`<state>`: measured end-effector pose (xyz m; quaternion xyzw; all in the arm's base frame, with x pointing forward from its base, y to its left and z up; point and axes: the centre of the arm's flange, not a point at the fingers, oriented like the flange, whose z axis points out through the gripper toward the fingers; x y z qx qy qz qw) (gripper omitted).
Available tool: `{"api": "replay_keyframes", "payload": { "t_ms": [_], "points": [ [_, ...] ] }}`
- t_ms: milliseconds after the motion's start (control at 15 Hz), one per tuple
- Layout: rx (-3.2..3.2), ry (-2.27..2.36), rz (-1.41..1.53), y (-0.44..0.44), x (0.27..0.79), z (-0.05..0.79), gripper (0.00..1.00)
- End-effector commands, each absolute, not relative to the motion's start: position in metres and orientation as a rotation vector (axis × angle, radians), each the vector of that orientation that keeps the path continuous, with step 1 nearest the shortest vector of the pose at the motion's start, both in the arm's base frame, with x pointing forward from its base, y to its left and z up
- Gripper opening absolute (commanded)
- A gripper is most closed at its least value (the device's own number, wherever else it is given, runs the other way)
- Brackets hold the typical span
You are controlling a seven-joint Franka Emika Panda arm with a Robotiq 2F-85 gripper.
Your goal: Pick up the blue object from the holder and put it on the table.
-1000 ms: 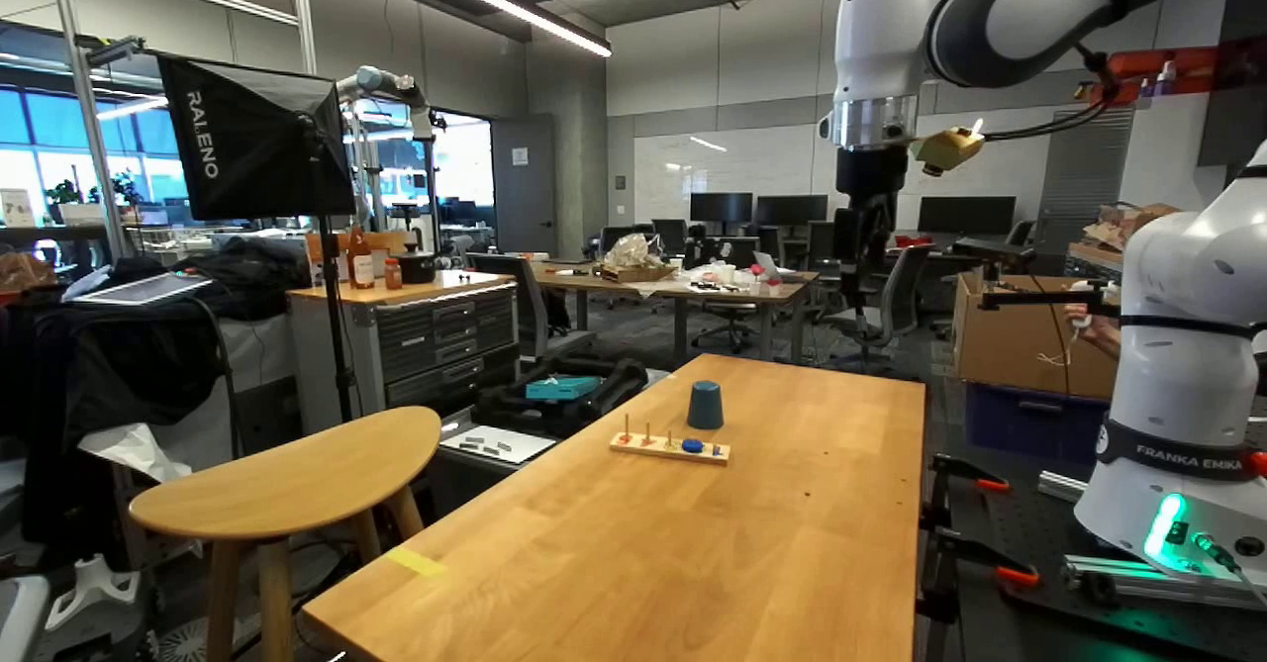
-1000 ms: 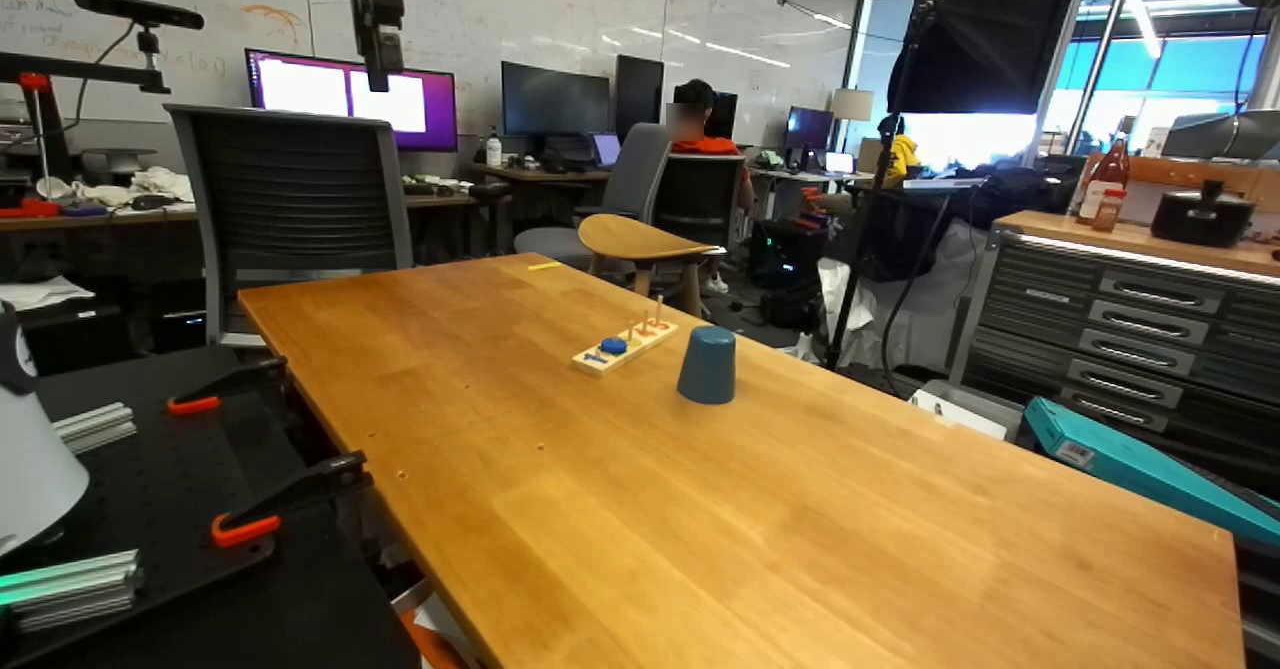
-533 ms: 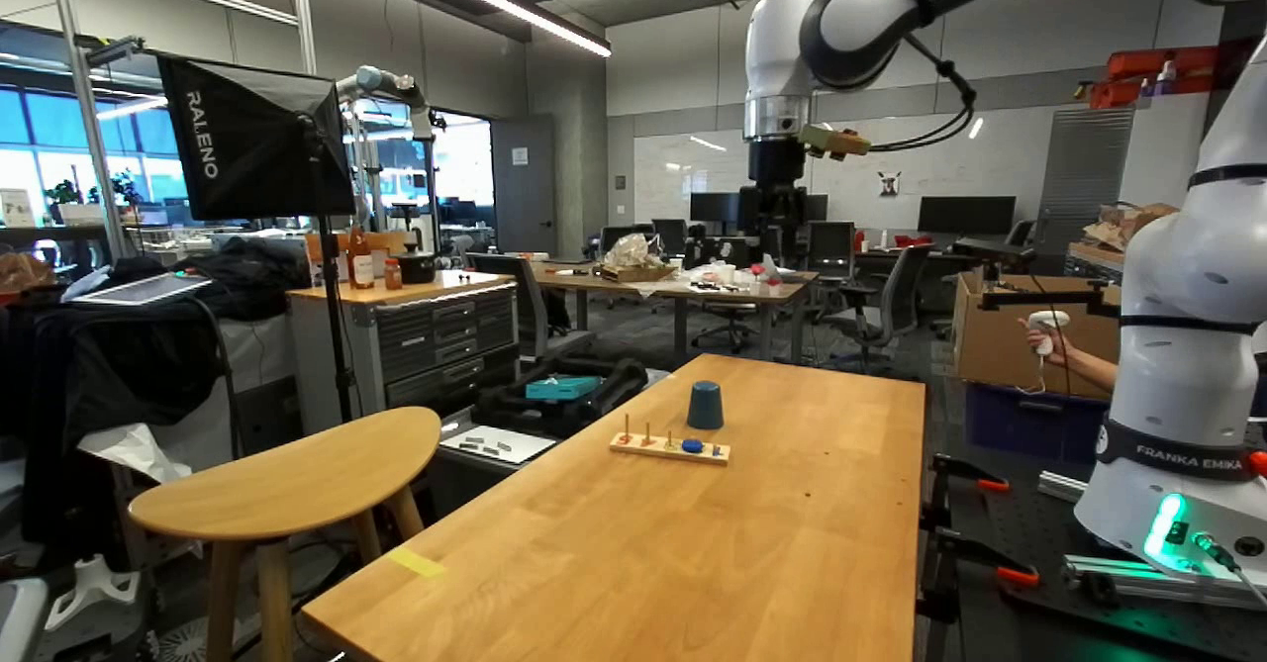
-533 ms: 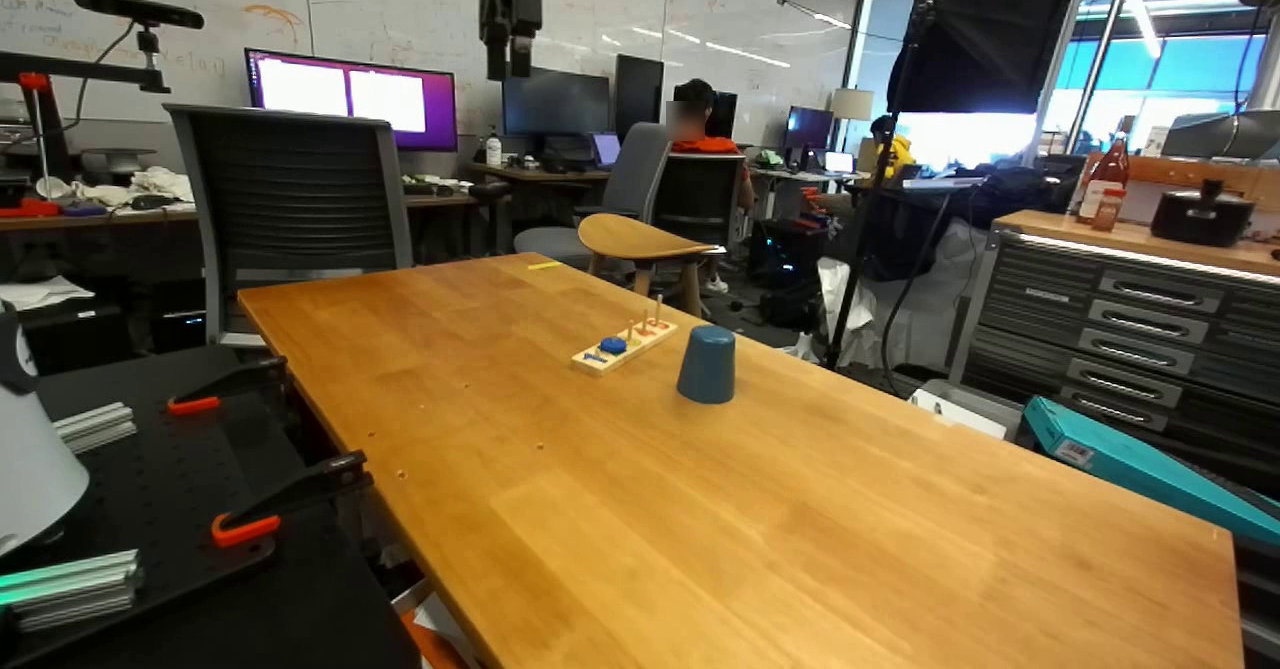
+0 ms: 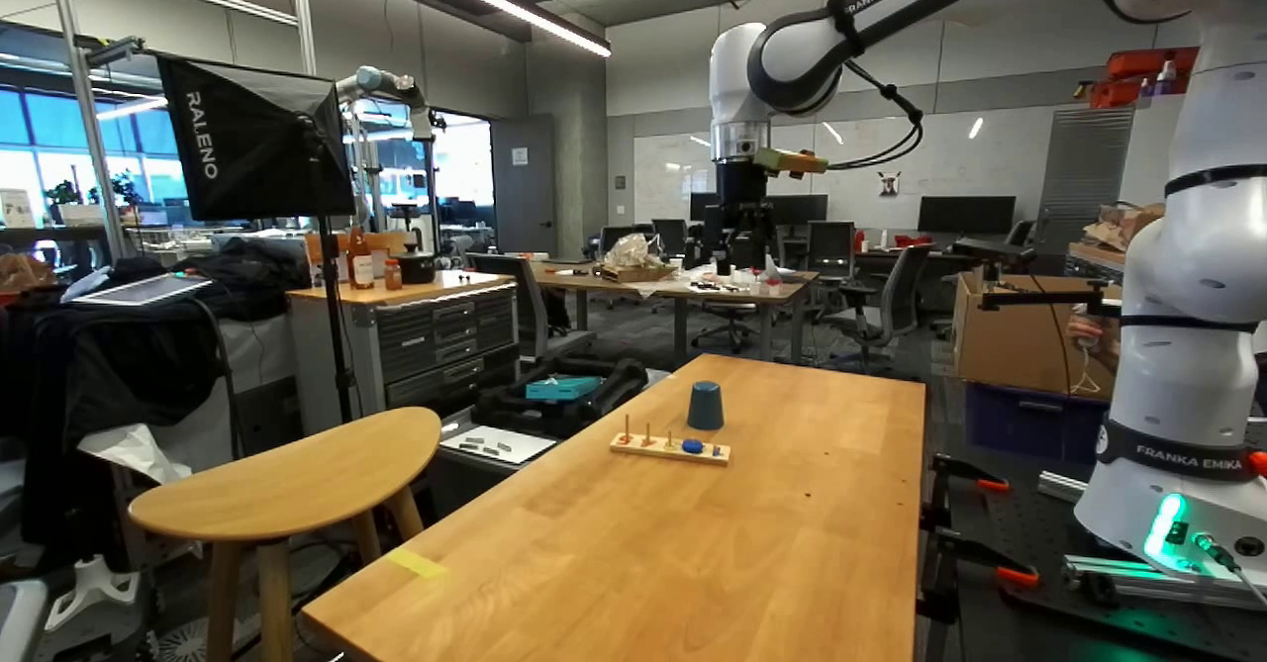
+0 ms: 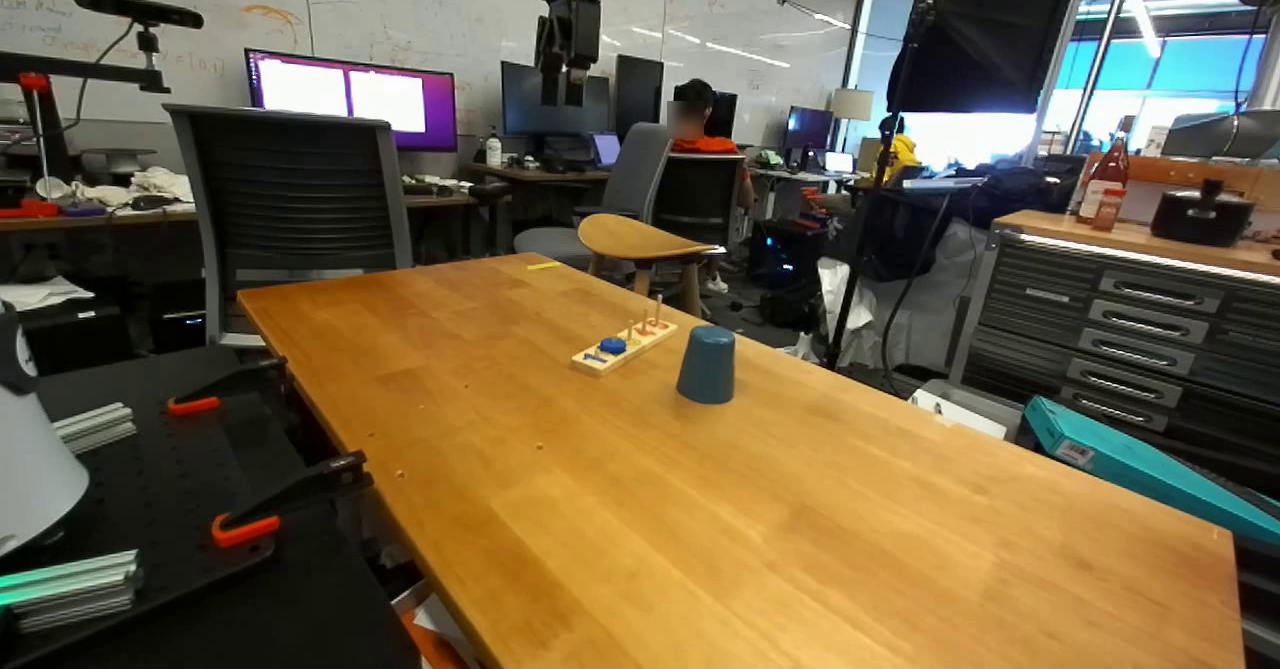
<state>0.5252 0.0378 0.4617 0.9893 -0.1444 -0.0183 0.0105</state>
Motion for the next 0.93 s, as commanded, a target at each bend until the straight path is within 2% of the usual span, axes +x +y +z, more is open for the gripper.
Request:
{"api": "replay_keyframes", "payload": {
  "t_ms": [0,400,867],
  "points": [
    [3.087,-0.440,-0.035,0.036,0.535,0.457,1.00],
    [3.083,-0.602,0.126,0.018,0.545,0.406,1.00],
    [3.057,-0.728,0.151,0.008,0.552,0.324,1.00]
  ]
}}
